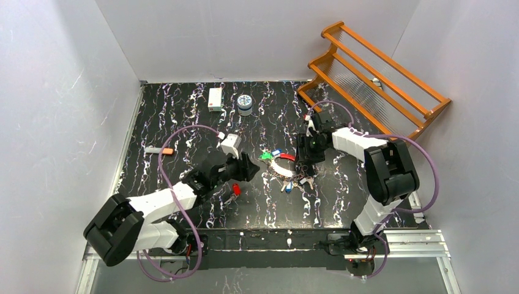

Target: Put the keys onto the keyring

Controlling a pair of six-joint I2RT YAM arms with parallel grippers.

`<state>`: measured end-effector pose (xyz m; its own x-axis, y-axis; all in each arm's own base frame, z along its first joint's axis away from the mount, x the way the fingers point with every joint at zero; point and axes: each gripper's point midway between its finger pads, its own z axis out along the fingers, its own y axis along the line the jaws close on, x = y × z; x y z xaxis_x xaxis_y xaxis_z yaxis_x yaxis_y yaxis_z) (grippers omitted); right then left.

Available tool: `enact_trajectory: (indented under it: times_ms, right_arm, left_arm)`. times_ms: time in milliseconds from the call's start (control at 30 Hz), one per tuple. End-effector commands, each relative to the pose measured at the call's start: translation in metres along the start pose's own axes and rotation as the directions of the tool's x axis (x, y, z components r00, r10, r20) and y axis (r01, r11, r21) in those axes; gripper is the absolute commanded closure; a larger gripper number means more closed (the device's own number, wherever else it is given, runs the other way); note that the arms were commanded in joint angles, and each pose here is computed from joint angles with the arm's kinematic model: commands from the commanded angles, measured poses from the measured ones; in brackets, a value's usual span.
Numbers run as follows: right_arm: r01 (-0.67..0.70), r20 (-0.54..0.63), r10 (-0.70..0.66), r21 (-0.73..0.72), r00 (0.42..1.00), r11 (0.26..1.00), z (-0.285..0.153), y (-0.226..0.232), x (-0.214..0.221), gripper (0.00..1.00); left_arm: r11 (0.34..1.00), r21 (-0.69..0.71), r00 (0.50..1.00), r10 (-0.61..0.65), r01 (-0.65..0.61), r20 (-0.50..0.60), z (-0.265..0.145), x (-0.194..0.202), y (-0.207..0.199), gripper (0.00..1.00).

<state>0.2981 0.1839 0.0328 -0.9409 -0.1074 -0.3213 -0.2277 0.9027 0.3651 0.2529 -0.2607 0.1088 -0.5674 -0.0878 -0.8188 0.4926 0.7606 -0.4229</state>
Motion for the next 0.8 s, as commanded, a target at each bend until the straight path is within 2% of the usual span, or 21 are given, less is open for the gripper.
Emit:
enact_trajectory:
  times_ms: [0,167,267,400,500,633,767]
  right_arm:
    - [0.023,-0.006,-0.024,-0.087,1.000,0.996,0.003,0.014,-0.006,0.37]
    - [-0.021,-0.063,0.003,-0.274,0.998,0.961,-0.002,0.044,0.022,0.53]
    - [-0.044,-0.101,0.012,-0.320,0.995,0.947,-0.001,0.058,0.042,0.64]
    - [-0.059,-0.170,-0.003,-0.359,0.986,0.932,0.006,0.079,0.069,0.67]
    - [-0.053,-0.197,-0.029,-0.400,0.980,0.915,0.008,0.101,0.083,0.66]
    - [-0.006,-0.201,-0.097,-0.460,0.975,0.888,0.008,0.135,0.090,0.59]
    - [0.036,-0.152,-0.120,-0.467,0.981,0.884,0.000,0.145,0.080,0.52]
  left_arm:
    - [0.989,0.087,0.985,-0.129,0.120,0.117,-0.011,-0.020,-0.016,0.50]
    - [0.989,0.093,0.983,-0.129,0.117,0.130,-0.017,-0.017,-0.014,0.50]
    - [0.990,0.098,0.984,-0.117,0.104,0.135,-0.019,-0.018,-0.014,0.57]
    - [0.990,0.110,0.986,-0.099,0.084,0.136,-0.020,-0.019,-0.017,0.62]
    - [0.989,0.124,0.986,-0.092,0.075,0.136,-0.022,-0.020,-0.019,0.64]
    - [0.989,0.125,0.986,-0.091,0.074,0.139,-0.024,-0.019,-0.019,0.64]
    - [0.989,0.128,0.987,-0.091,0.074,0.134,-0.026,-0.015,-0.018,0.64]
